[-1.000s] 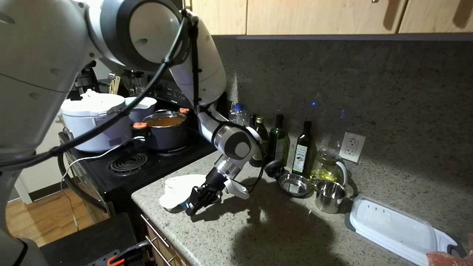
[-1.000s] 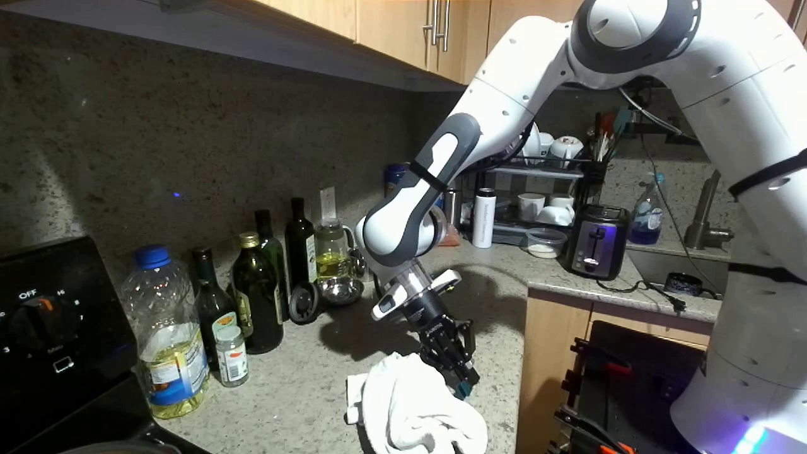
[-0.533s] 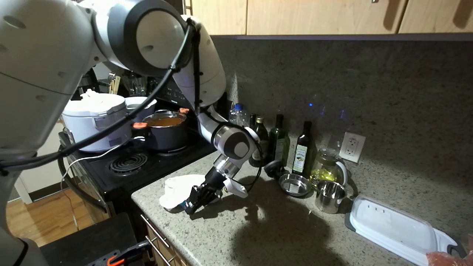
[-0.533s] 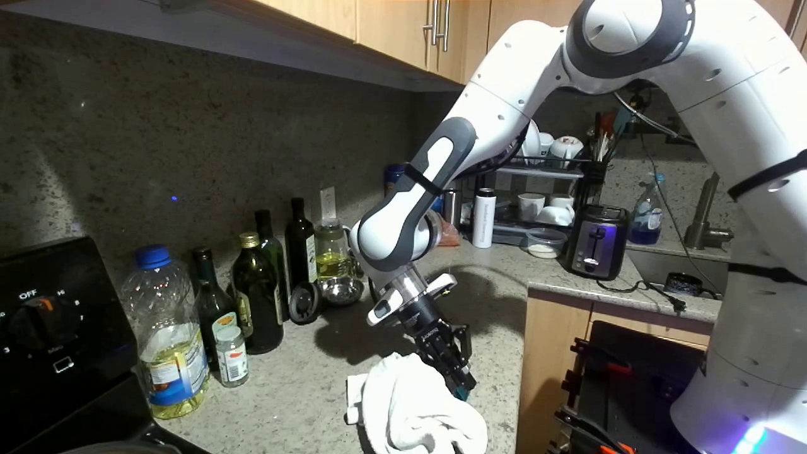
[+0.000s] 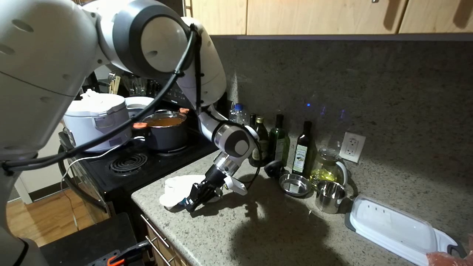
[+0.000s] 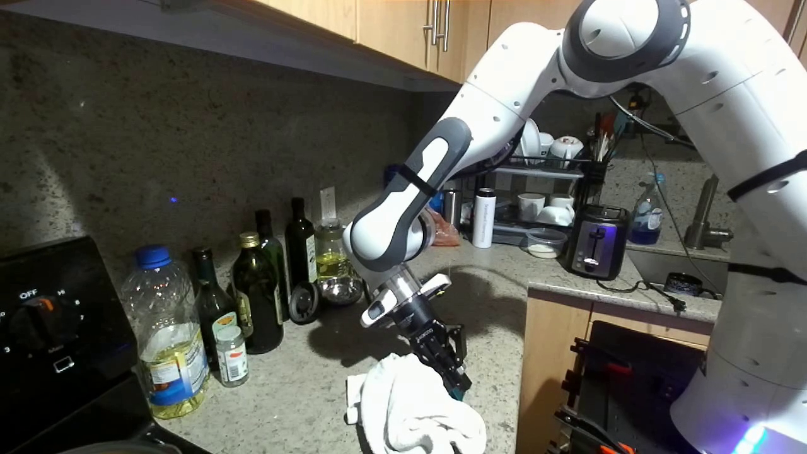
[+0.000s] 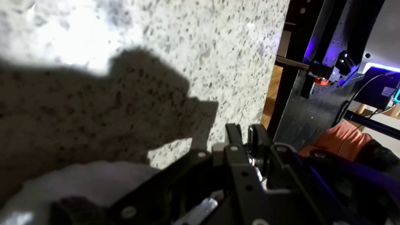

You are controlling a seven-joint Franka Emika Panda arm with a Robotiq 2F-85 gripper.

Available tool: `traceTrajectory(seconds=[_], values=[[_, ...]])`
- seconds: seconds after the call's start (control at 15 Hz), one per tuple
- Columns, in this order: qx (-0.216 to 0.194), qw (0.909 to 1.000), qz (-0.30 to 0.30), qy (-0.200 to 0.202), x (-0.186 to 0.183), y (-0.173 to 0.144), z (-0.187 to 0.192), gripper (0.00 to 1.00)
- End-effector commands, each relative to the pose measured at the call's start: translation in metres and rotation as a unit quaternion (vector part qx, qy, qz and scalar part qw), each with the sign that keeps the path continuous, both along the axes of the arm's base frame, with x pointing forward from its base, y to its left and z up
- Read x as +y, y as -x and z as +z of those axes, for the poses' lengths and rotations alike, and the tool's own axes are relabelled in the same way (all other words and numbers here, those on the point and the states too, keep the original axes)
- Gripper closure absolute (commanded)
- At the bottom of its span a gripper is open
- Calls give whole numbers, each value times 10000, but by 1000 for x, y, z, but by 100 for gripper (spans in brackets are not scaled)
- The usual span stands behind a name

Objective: Put the peg on the cloth

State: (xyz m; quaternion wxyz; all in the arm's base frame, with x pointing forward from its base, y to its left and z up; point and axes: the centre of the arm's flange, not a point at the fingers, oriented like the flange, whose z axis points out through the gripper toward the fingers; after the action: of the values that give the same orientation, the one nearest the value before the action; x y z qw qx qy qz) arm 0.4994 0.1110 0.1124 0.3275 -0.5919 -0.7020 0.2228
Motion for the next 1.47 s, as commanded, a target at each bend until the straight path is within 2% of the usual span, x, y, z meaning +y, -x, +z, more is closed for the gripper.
traceTrajectory(seconds=[0.0, 0.8, 1.4], values=[[102, 9998, 63, 141, 5, -7, 4, 96], [265, 9991, 196, 278, 8, -14, -7, 96], [244, 9990, 252, 285, 12, -19, 2, 96]])
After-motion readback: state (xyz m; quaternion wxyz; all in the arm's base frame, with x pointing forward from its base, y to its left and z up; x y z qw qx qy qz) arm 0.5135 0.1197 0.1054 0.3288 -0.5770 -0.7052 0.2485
